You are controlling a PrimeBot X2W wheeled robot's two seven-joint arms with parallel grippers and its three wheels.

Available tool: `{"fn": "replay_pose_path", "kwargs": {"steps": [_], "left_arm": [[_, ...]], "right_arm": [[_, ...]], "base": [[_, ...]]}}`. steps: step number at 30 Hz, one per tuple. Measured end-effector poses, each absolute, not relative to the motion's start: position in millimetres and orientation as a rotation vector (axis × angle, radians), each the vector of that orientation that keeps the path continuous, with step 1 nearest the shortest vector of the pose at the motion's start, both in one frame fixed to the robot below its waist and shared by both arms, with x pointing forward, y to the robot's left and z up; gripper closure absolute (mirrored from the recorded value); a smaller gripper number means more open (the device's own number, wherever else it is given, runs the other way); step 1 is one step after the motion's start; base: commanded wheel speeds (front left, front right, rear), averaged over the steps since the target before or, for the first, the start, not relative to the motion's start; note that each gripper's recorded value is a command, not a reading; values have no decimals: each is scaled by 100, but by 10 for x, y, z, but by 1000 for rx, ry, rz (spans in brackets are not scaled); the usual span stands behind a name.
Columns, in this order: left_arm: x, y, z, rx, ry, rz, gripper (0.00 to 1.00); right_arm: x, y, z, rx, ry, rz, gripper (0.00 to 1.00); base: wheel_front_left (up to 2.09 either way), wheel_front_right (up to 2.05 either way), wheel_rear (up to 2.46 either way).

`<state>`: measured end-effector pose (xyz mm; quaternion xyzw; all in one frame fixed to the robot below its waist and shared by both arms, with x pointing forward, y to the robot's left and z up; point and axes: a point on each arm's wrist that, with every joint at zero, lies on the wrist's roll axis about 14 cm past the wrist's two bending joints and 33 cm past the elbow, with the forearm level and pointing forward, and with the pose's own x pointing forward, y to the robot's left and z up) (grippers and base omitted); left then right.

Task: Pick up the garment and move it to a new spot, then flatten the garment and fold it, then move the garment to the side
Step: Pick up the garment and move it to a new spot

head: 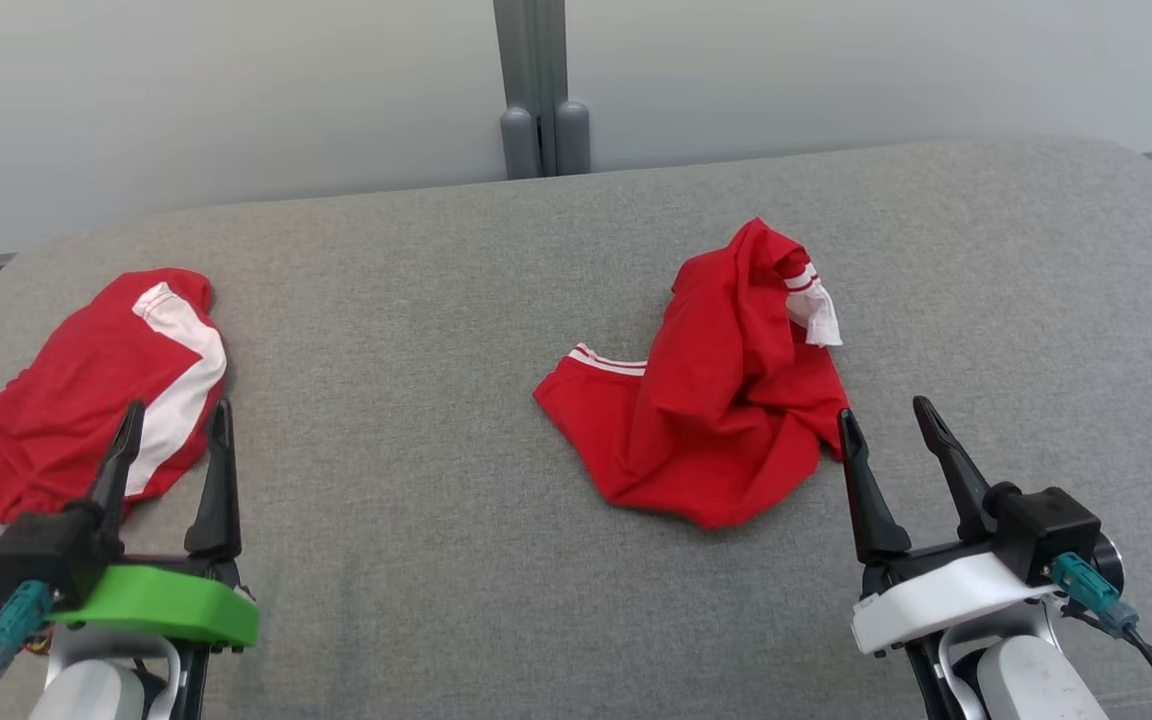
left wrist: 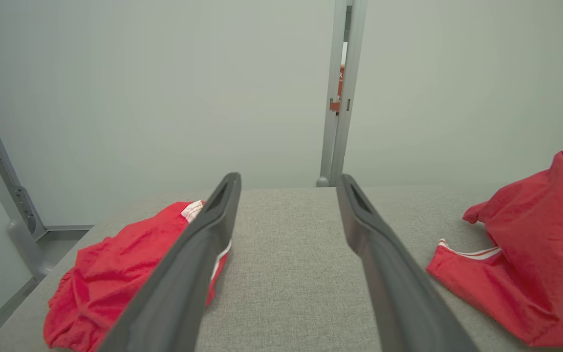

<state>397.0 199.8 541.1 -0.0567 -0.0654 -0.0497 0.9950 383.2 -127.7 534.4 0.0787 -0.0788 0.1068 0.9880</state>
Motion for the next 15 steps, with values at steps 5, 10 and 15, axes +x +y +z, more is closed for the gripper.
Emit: {"fn": "replay_pose_path", "kwargs": {"steps": [5,10,15], "left_arm": [[3760,2146,5393,-121,-139,-44,0],[3647,2185,5326,-149,-131,-21,0],[3594,2190,5279,-157,-126,-7,0]], "right_arm": [[3808,-1221,5380,150,-168,232,0],[3800,-1253,5390,146,-172,224,0],[3768,-1255,5342,145,-158,222,0]], "base": [[0,0,0],[0,0,0],[0,0,0]]}}
